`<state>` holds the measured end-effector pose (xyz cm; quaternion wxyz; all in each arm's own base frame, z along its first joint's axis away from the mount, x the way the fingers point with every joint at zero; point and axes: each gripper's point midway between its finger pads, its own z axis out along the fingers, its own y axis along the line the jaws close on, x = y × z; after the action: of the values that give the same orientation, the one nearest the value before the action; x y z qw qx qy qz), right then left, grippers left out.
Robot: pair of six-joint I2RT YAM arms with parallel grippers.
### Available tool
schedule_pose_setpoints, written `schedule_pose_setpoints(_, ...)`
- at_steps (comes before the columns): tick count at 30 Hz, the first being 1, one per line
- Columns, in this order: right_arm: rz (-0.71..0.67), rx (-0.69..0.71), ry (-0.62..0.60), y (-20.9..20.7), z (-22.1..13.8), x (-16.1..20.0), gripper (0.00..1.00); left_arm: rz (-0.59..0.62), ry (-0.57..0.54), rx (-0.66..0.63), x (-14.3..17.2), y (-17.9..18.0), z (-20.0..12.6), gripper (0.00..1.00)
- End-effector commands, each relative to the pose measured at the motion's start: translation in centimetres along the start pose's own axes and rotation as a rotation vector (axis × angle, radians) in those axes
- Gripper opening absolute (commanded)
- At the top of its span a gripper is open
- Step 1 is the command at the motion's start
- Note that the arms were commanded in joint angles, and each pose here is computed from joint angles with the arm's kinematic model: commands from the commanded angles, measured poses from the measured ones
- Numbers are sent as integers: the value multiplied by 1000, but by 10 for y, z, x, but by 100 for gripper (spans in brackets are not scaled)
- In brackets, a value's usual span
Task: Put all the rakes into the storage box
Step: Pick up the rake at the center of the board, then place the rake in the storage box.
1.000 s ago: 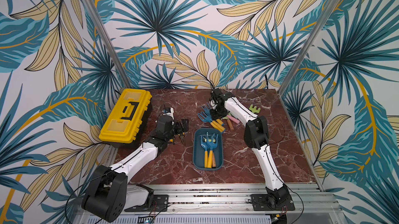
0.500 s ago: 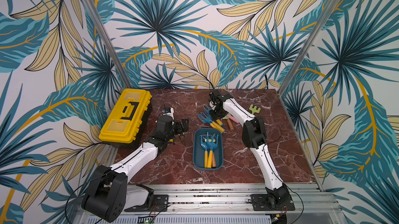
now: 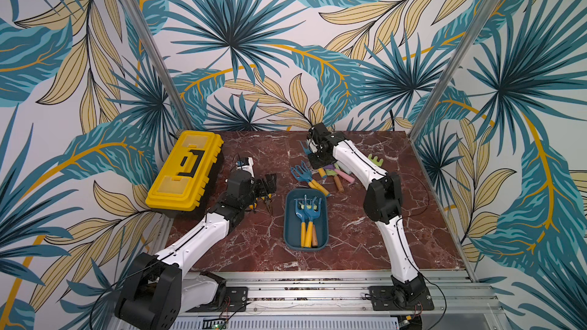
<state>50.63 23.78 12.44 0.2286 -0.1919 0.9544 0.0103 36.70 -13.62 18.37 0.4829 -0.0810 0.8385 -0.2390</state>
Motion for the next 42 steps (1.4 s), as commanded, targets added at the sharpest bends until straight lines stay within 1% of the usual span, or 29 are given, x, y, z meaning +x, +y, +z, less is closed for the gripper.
schedule_pose_setpoints(1,53,-34,-88,7,-41,-11,15,-1,-20,-17,3,6,-3,100)
schedule_pose_setpoints(7,119,-110,-80,31,-79,21,15,-3,-40,-45,3,13,-6,100)
schedule_pose_setpoints(9,143,-131,-71,42,-93,36,15,-4,-43,-45,3,14,-7,100)
schedule_pose_setpoints(11,173,-142,-52,54,-101,53,15,-6,-60,-73,0,18,-8,100)
schedule_pose_setpoints(13,211,-163,-25,67,-109,73,15,-10,-62,-73,1,19,-8,100)
schedule_pose_setpoints(20,354,-154,82,103,-117,149,15,-29,-68,-68,1,19,-8,100)
schedule_pose_setpoints(25,407,-128,121,131,-120,185,13,-39,-86,-71,0,21,-8,100)
schedule_pose_setpoints(29,456,-74,134,138,-116,204,13,-38,-98,-76,-3,21,-11,100)
schedule_pose_setpoints(32,484,-43,134,139,-114,212,13,-39,-102,-76,-4,21,-13,100)
schedule_pose_setpoints(38,512,-11,129,148,-109,214,13,-43,-109,-73,-6,20,-16,100)
schedule_pose_setpoints(42,499,-14,143,161,-104,213,13,-43,-114,-69,-8,19,-18,100)
